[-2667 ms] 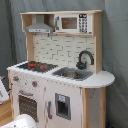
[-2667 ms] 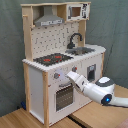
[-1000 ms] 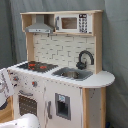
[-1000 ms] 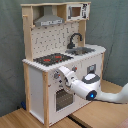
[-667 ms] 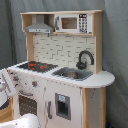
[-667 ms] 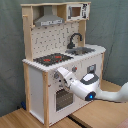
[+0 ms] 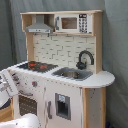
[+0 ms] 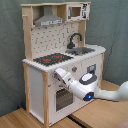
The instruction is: Play with the kitchen
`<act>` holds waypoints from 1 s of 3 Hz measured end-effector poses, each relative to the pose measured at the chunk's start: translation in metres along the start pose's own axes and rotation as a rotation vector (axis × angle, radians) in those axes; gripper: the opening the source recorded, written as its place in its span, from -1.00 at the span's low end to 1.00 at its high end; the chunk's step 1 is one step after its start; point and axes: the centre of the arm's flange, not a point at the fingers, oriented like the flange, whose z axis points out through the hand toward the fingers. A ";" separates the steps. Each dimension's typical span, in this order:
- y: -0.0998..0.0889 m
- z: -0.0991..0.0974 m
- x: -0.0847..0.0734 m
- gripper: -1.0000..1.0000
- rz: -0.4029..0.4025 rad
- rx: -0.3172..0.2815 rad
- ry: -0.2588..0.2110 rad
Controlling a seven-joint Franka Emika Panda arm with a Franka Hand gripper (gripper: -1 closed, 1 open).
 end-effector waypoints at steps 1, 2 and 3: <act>0.002 0.000 0.002 -1.00 -0.034 0.010 0.000; 0.003 -0.001 0.002 -1.00 -0.144 0.011 0.001; 0.003 -0.001 0.002 -1.00 -0.250 0.011 0.001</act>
